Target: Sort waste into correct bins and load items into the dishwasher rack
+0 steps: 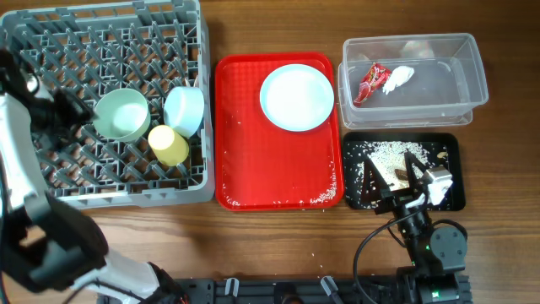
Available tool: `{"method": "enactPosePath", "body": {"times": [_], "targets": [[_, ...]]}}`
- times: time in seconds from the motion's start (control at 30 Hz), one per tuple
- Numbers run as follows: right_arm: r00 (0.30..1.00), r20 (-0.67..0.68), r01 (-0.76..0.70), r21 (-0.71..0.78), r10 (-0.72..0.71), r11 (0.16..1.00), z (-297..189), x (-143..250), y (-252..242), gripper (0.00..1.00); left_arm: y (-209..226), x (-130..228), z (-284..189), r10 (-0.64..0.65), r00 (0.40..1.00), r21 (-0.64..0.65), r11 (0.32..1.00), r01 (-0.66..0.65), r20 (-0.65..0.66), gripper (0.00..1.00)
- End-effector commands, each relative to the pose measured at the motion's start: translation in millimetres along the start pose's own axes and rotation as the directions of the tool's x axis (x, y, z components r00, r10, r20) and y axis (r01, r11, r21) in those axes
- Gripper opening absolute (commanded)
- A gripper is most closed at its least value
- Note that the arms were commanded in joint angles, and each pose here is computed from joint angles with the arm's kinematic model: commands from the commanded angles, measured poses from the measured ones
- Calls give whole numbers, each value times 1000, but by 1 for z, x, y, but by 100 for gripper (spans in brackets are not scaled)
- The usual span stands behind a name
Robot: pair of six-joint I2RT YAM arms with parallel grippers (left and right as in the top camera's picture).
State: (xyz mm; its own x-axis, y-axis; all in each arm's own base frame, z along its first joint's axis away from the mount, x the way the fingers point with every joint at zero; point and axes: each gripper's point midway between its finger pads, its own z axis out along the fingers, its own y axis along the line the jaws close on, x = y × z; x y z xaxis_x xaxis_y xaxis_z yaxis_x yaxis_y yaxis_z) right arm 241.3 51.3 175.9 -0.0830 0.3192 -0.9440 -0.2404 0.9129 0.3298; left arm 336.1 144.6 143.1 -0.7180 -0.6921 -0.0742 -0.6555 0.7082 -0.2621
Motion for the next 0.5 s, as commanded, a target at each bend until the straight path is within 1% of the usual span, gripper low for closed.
{"method": "enactPosePath", "body": {"times": [0.0,0.03,0.1,0.17,0.2,0.23,0.27,0.37,0.43,0.47], "targets": [[1000,14,-4,3,4,1000,-1,-3,-1,100,-14,9,29,117,988,118,988,-104,-103,56],[1000,14,-5,3,5,1000,-1,-3,-1,100,-13,8,35,114,987,116,988,-101,-116,53],[1000,14,-5,3,5,1000,-1,-3,-1,100,-11,6,45,110,986,113,989,-95,-128,43],[1000,14,-5,3,5,1000,-1,-3,-1,100,-9,4,49,97,986,111,990,-83,-133,25],[1000,14,-5,3,5,1000,-1,-3,-1,100,-9,2,50,81,988,110,992,-67,-128,10],[1000,14,-5,3,5,1000,-1,-3,-1,100,-9,1,49,63,990,109,993,-49,-125,4],[1000,14,-5,3,5,1000,-1,-3,-1,100,-12,0,39,14,993,106,994,-2,-115,4],[1000,14,-5,3,5,1000,-1,-3,-1,100,-18,-5,6,-18,999,89,996,22,-40,4],[1000,14,-5,3,5,1000,-1,-3,-1,100,-16,-11,-24,-32,997,12,999,31,64,4],[1000,14,-5,3,5,1000,-1,-3,-1,100,-13,-14,-44,-31,989,-56,998,39,143,4]]}}
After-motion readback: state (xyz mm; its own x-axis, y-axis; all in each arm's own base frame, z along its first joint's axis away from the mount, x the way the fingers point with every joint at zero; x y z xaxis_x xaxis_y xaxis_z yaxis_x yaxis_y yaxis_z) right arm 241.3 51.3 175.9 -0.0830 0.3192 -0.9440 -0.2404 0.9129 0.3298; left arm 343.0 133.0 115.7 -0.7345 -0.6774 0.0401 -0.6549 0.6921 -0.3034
